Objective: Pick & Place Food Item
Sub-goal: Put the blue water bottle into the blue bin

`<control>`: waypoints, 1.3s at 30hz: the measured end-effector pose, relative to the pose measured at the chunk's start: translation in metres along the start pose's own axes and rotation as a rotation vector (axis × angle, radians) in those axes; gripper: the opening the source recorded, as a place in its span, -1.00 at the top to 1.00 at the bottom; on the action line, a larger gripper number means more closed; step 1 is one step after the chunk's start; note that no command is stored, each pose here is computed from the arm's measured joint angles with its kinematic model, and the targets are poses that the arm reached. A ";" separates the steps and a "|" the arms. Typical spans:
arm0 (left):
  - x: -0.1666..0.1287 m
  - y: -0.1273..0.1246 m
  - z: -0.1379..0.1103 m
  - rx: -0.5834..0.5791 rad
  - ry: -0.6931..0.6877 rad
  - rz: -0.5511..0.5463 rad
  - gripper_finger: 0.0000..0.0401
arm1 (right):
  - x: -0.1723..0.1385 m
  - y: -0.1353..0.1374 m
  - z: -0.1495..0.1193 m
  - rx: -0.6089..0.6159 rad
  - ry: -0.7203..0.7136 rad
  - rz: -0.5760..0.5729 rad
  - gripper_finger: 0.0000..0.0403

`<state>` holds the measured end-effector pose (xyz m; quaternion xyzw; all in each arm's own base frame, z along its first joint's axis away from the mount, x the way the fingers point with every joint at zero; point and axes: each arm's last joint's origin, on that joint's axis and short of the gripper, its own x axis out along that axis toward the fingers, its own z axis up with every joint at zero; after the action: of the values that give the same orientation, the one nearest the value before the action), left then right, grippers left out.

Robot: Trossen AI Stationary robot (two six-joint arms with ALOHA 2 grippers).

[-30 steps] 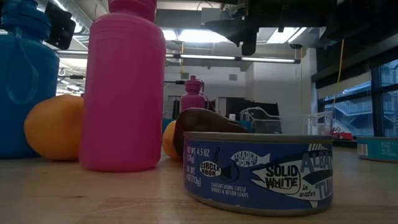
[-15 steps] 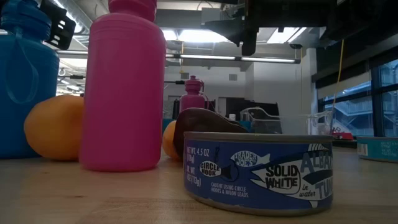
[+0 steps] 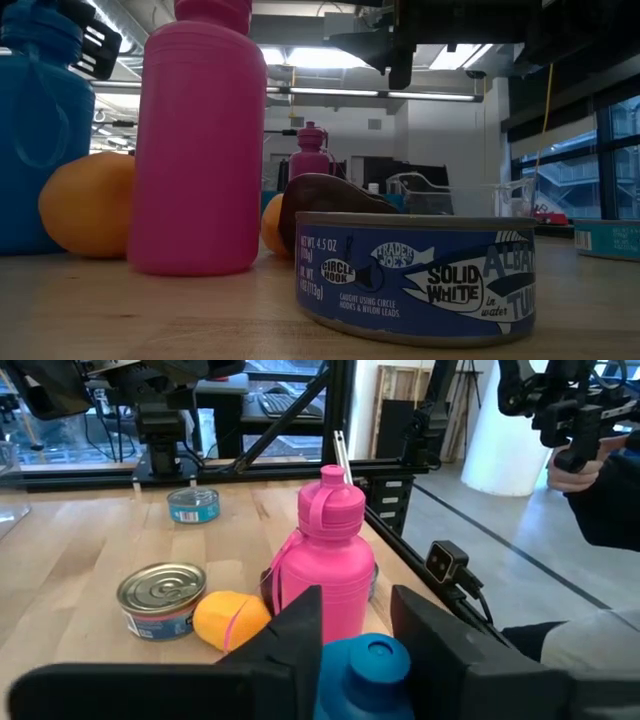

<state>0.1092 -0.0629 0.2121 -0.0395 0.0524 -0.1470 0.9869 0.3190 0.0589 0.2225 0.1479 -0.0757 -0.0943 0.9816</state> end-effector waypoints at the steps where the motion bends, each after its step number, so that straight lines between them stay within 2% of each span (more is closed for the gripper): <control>1: 0.000 0.000 0.000 0.000 0.000 0.000 0.50 | 0.000 0.000 0.000 0.000 0.000 0.000 -0.52; 8: 0.000 0.000 0.000 0.000 -0.001 0.001 0.76 | 0.000 0.000 0.000 0.000 0.000 0.000 -0.52; 12: 0.000 0.000 0.000 0.001 0.000 0.000 0.85 | 0.000 0.000 0.000 0.000 0.000 0.000 -0.52; 22: -0.001 -0.001 0.007 -0.003 -0.015 -0.002 0.86 | 0.000 0.000 0.000 0.000 0.000 0.000 -0.52; 30: -0.004 -0.002 0.025 -0.004 -0.023 0.002 0.86 | 0.000 0.000 0.000 0.000 0.000 0.000 -0.52; 39: -0.013 -0.001 0.054 0.009 -0.021 0.071 0.86 | 0.000 0.000 0.000 0.000 0.000 0.000 -0.52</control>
<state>0.1032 -0.0564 0.2672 -0.0348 0.0426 -0.1116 0.9922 0.3190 0.0589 0.2225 0.1479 -0.0757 -0.0943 0.9816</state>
